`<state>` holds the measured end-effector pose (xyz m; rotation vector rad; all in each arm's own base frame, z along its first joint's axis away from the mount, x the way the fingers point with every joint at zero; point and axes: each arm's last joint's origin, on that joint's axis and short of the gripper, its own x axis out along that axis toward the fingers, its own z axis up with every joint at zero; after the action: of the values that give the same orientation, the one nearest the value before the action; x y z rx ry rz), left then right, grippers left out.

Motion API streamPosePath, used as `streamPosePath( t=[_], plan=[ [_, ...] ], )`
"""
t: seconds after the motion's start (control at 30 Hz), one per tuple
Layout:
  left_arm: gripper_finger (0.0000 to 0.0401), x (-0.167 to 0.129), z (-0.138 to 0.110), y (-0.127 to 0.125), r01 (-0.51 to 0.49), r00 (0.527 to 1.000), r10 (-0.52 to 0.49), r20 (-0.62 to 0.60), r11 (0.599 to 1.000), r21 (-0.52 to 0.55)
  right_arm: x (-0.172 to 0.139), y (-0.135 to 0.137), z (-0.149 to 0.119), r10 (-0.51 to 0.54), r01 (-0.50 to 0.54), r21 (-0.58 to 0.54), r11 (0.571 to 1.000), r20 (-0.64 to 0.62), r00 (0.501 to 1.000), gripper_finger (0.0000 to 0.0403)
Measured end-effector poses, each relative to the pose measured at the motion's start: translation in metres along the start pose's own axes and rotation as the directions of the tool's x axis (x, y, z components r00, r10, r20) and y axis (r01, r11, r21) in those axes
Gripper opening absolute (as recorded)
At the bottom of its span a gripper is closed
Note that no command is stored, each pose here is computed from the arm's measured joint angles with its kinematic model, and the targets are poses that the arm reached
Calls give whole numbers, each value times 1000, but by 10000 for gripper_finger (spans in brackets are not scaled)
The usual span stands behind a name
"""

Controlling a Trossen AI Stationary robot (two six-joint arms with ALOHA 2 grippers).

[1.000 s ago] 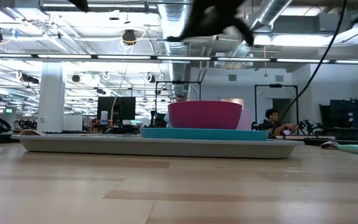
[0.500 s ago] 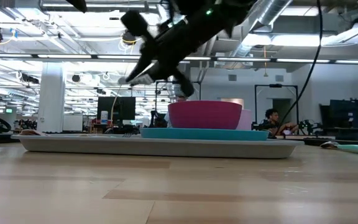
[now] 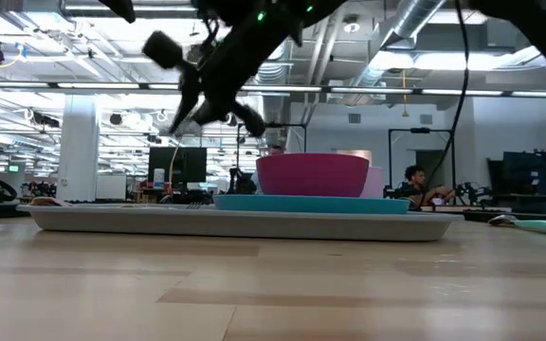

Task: Set up tray
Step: Put the white knife on the brown napkin to the left of the fork

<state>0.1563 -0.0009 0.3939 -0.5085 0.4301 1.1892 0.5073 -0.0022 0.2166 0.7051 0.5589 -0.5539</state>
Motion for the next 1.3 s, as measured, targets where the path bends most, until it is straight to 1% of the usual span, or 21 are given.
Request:
streamPosePath(
  t=[0.07,0.1,0.17,0.2,0.37,0.5,0.67,0.8,0.87,1.03,1.23,1.3],
  plan=[
    [0,0,0,1,-6,1000,6,-4,1000,18,12,-3,-1,-26,26,19,999,-4,1000,10],
    [0,0,-1,2,-14,1000,14,-6,1000,21,20,-2,0,-17,16,39,999,7,1000,10],
    [0,0,-1,3,-17,1000,17,-9,1000,8,29,-8,-3,-51,51,38,998,-24,998,11],
    [0,0,-1,3,-17,1000,17,-8,1000,11,35,-8,-1,-41,41,47,998,-13,999,11],
    [0,0,-1,2,-18,1000,18,-9,999,28,45,-9,5,-46,46,59,997,-5,999,12],
    [0,0,-1,2,-18,1000,18,-9,999,28,48,-15,6,-75,76,60,995,-20,997,12],
    [0,0,-1,2,-18,1000,18,-9,999,28,48,-19,6,-104,107,89,990,-35,994,16],
    [0,0,-1,2,-18,1000,18,-9,999,28,48,-18,6,-101,105,138,985,-34,994,27],
    [0,0,-1,2,-18,1000,18,-9,999,31,48,-18,6,-101,105,138,985,-35,994,34],
    [0,0,-1,2,-17,1000,18,-8,997,77,47,-18,6,-100,104,155,982,-35,994,53],
    [0,0,-1,2,-17,1000,18,-8,997,80,48,-19,7,-95,100,155,983,-41,995,67],
    [0,0,-1,2,-17,1000,18,-8,997,81,49,-20,9,-68,77,145,986,-63,996,71]
  ],
)
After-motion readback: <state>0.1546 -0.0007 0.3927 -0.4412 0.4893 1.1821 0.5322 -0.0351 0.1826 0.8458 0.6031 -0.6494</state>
